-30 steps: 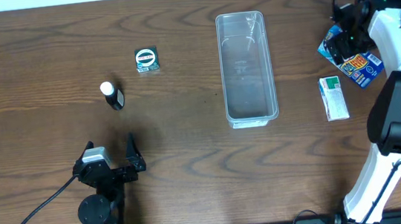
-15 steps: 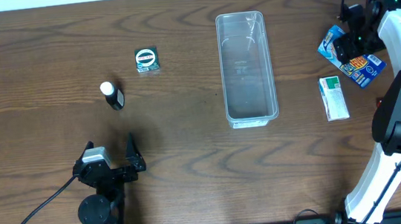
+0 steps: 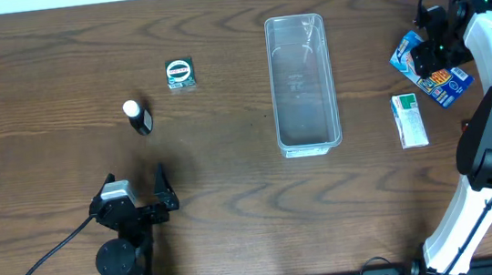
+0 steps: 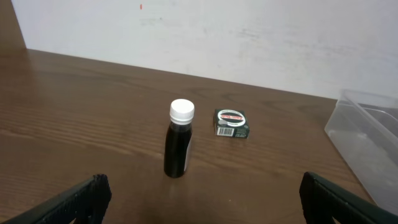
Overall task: Pack container
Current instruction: 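Lower the right gripper onto the blue box and close on it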
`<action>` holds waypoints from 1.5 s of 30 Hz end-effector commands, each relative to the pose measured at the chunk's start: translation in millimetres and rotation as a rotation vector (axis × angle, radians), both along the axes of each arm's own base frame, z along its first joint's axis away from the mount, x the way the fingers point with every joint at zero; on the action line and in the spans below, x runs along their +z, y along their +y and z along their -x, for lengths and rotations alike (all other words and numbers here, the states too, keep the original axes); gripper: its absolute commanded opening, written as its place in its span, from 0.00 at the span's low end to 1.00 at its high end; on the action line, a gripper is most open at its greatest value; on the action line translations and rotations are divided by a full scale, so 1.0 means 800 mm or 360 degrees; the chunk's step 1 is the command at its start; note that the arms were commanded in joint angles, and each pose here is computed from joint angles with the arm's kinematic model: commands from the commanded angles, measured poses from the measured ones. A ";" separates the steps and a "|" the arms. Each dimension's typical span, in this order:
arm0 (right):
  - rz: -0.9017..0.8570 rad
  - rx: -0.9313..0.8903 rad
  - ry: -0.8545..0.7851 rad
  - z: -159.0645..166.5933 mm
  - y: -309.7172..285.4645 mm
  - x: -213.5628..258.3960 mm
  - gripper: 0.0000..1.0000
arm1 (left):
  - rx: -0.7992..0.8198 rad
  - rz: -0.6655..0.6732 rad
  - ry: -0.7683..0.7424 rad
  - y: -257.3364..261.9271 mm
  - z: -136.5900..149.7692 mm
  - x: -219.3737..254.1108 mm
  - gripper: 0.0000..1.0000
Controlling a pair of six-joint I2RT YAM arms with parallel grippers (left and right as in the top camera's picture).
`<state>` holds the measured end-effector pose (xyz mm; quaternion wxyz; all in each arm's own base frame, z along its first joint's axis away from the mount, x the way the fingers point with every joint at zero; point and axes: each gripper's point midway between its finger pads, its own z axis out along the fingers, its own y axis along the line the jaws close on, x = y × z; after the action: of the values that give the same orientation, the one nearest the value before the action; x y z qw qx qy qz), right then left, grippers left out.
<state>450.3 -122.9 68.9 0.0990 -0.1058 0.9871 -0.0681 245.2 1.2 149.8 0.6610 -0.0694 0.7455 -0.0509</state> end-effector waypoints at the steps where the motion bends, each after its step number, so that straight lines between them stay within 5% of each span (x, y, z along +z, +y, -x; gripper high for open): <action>1: -0.0011 0.0008 0.0006 0.001 -0.001 -0.002 0.76 | 0.0035 -0.0017 0.0080 0.005 0.002 -0.021 0.98; 22: -0.0050 0.0035 0.0062 0.005 0.004 -0.022 0.76 | 0.0035 -0.0017 0.0080 0.005 0.002 -0.021 0.98; 31: -0.0050 0.0035 0.0063 0.005 0.004 -0.022 0.51 | 0.0035 -0.0017 0.0080 0.005 0.002 -0.021 0.98; 45: -0.0066 -0.0044 0.0055 0.005 0.004 -0.022 0.33 | 0.0035 -0.0017 0.0080 0.005 0.002 -0.021 0.98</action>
<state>449.0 -119.3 58.2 0.0895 -0.1096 0.9884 -0.0548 245.2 1.1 149.8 0.6610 -0.0692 0.7455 -0.0510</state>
